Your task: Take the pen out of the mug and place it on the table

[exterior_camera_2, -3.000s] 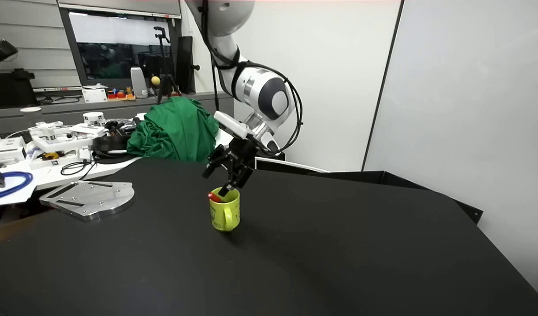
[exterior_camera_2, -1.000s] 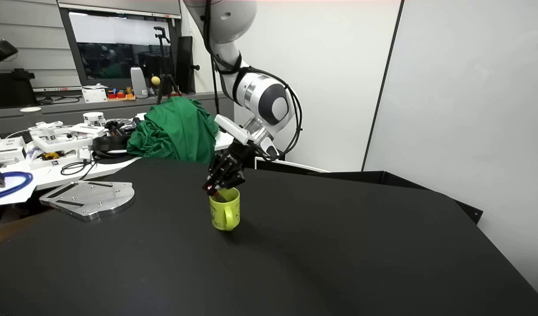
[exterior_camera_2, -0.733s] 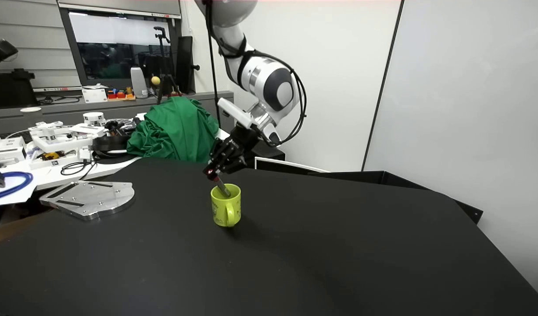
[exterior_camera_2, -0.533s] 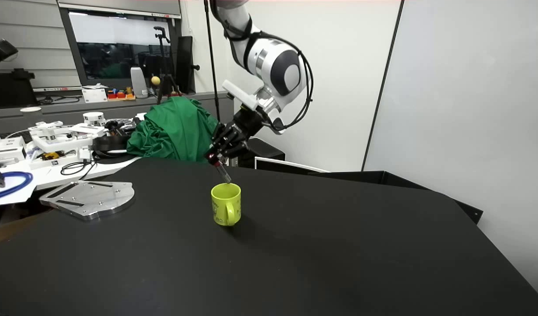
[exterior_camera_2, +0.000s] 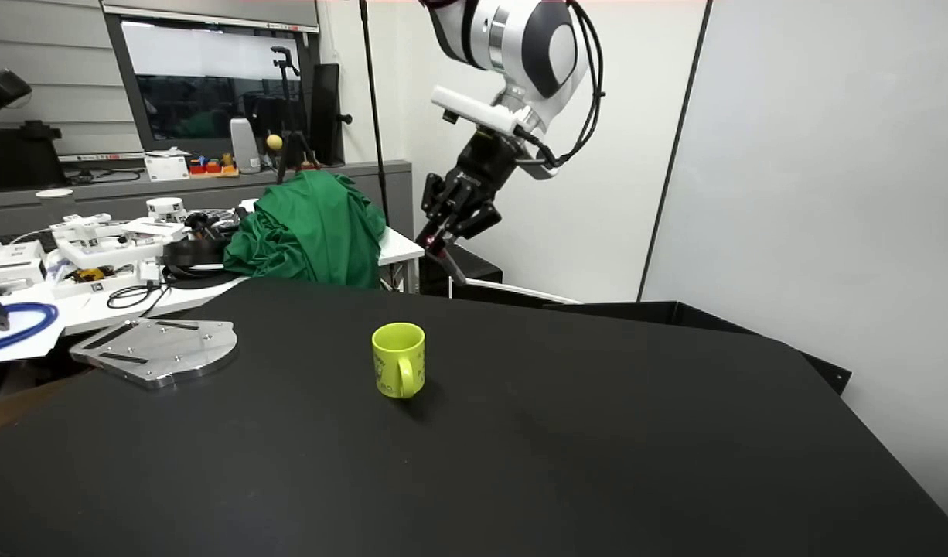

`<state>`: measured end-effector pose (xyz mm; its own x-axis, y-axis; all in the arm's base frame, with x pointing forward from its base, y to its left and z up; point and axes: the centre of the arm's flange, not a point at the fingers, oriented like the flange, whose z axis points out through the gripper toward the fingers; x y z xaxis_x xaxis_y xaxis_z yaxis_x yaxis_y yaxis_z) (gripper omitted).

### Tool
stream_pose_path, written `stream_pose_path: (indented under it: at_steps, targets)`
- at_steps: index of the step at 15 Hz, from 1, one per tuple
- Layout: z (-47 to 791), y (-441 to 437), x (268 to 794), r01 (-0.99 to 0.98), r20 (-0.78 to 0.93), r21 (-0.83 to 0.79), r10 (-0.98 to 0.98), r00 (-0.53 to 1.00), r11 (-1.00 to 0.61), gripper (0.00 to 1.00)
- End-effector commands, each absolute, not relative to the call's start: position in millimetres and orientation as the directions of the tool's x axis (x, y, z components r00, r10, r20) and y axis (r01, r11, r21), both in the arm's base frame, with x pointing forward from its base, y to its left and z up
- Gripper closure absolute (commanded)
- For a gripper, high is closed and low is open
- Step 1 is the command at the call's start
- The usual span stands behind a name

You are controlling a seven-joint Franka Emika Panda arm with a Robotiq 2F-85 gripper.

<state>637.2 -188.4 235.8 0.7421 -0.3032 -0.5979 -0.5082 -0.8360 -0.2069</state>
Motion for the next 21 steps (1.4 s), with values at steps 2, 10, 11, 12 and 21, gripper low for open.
stream_pose_path:
  at_steps: [2, 10, 11, 12, 21]
  targets:
    - [235, -224, 620, -0.405, -0.397, -0.112, -0.333, 0.855, -0.907, 0.94]
    - [161, -261, 614, -0.314, -0.218, -0.064, -0.294, 0.931, -0.947, 0.94]
    - [149, -264, 612, -0.31, -0.213, -0.062, -0.291, 0.933, -0.949, 0.94]
    - [136, -266, 609, -0.308, -0.213, -0.059, -0.29, 0.933, -0.949, 0.94]
    - [17, -274, 580, -0.315, -0.317, 0.004, -0.3, 0.9, -0.949, 0.94]
